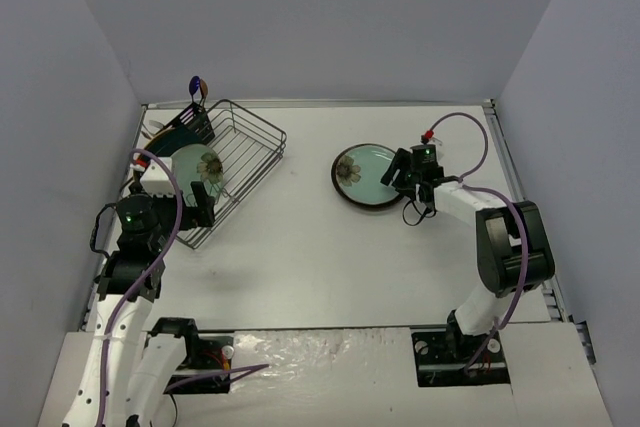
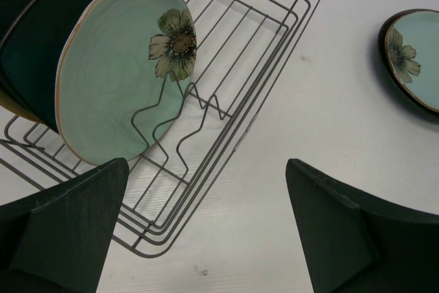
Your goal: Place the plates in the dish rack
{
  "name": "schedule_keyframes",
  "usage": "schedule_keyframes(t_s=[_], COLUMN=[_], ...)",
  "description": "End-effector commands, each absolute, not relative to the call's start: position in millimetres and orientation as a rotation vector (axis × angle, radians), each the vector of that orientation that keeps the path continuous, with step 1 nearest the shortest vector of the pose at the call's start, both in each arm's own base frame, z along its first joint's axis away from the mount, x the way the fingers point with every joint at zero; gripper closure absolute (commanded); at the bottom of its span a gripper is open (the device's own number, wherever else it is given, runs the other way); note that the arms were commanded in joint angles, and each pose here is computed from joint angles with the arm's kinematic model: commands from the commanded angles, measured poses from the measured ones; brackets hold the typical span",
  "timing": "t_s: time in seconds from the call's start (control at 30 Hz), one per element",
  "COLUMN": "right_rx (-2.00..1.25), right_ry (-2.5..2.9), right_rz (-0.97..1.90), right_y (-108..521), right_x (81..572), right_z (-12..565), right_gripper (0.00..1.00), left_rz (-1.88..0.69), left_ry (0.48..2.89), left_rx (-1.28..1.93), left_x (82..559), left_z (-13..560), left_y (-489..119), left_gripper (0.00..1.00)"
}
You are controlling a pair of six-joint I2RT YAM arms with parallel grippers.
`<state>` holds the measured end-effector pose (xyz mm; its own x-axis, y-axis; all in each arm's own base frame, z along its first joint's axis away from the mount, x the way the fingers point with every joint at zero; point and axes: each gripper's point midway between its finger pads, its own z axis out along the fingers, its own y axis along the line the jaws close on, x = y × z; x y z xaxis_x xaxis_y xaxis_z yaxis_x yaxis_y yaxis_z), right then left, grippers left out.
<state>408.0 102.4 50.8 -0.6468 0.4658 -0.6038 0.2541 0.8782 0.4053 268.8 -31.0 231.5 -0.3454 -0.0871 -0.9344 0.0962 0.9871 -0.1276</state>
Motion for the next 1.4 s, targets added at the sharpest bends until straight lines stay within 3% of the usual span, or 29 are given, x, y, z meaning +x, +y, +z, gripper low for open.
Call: schedule_keyframes(t_s=[0.0, 0.33, 1.0, 1.23, 1.37], right_rx=[0.536, 0.521, 0.329, 0.253, 0.247], right_ry=[2.278, 2.347, 2.496, 2.541, 2.535], right_rz=[0.391, 0.410, 0.597, 0.610, 0.613], right_y=[105, 113, 149, 154, 155], right_x=[420, 425, 409, 398, 398], right_z=[50, 23, -17, -25, -23], right_gripper=[0.32, 0.23, 0.26, 0.40, 0.70], left_rz=[-0.198, -0.198, -0.208, -0.214, -0.214], left_ry=[1.839, 1.846, 1.855, 1.857, 1.858], left_rx=[0.002, 0.005, 0.020, 0.022, 0.025], left_x=[274, 274, 275, 275, 275], left_z=[256, 253, 249, 249, 248], left_y=[-33, -33, -35, -36, -36], left_gripper=[0.03, 0.03, 0.03, 0.03, 0.03])
